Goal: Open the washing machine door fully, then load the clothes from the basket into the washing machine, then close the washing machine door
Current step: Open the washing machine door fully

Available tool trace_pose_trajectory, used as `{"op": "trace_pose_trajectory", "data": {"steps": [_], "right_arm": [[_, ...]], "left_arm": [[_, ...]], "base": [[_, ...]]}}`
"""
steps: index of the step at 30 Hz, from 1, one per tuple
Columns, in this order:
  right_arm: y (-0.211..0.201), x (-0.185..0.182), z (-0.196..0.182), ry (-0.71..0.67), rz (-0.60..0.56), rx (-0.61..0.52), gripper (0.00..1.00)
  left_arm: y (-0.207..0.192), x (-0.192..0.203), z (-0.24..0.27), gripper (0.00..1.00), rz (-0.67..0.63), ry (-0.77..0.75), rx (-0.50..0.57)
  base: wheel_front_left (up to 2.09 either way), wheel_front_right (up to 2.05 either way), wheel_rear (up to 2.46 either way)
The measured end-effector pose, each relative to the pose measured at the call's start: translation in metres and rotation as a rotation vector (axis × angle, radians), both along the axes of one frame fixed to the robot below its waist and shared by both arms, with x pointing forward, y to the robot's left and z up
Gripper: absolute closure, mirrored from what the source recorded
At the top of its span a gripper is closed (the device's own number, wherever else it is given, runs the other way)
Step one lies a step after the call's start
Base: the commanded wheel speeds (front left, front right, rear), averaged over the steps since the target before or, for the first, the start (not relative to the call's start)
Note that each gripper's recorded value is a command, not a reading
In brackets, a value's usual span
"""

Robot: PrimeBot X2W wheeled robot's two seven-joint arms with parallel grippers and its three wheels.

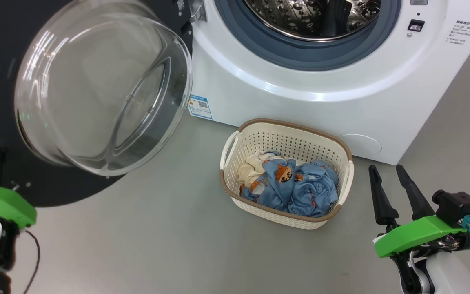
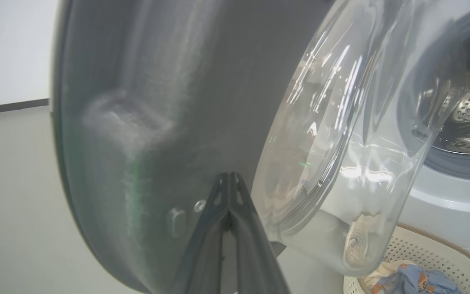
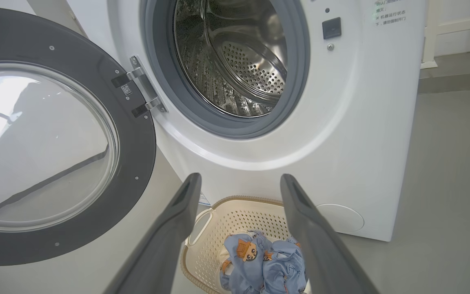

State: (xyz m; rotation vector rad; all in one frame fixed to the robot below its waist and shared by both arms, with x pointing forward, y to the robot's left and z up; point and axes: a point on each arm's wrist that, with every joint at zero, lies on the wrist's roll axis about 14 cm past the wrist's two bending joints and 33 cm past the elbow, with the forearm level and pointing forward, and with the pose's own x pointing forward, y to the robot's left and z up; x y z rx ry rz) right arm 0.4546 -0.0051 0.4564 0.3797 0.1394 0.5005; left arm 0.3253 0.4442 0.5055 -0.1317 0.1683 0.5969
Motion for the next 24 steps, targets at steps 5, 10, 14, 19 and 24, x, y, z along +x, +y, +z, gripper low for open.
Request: {"op": "trace_pose_trajectory", "data": {"steps": [5,10,14,19,24], "right_arm": [[0.001,0.001,-0.001,0.003,-0.001,0.003,0.00],[-0.001,0.001,-0.003,0.010,-0.004,0.000,0.00],[-0.002,0.001,-0.003,0.010,-0.008,0.000,0.00],[-0.003,0.001,-0.002,0.007,-0.009,0.000,0.00],[-0.002,0.000,0.001,0.001,-0.009,0.000,0.00]], "left_arm": [[0.011,0.003,0.006,1.00,0.012,0.008,0.008],[0.017,0.005,0.005,1.00,0.026,0.024,0.005],[0.020,0.006,0.005,1.00,0.030,0.029,0.002],[0.022,0.005,0.005,1.00,0.036,0.028,0.006],[0.023,0.004,0.004,1.00,0.035,0.030,0.004]], "base": [[0.00,0.00,0.00],[0.00,0.00,0.00],[0.00,0.00,0.00],[0.00,0.00,0.00],[0.00,0.00,0.00]]}}
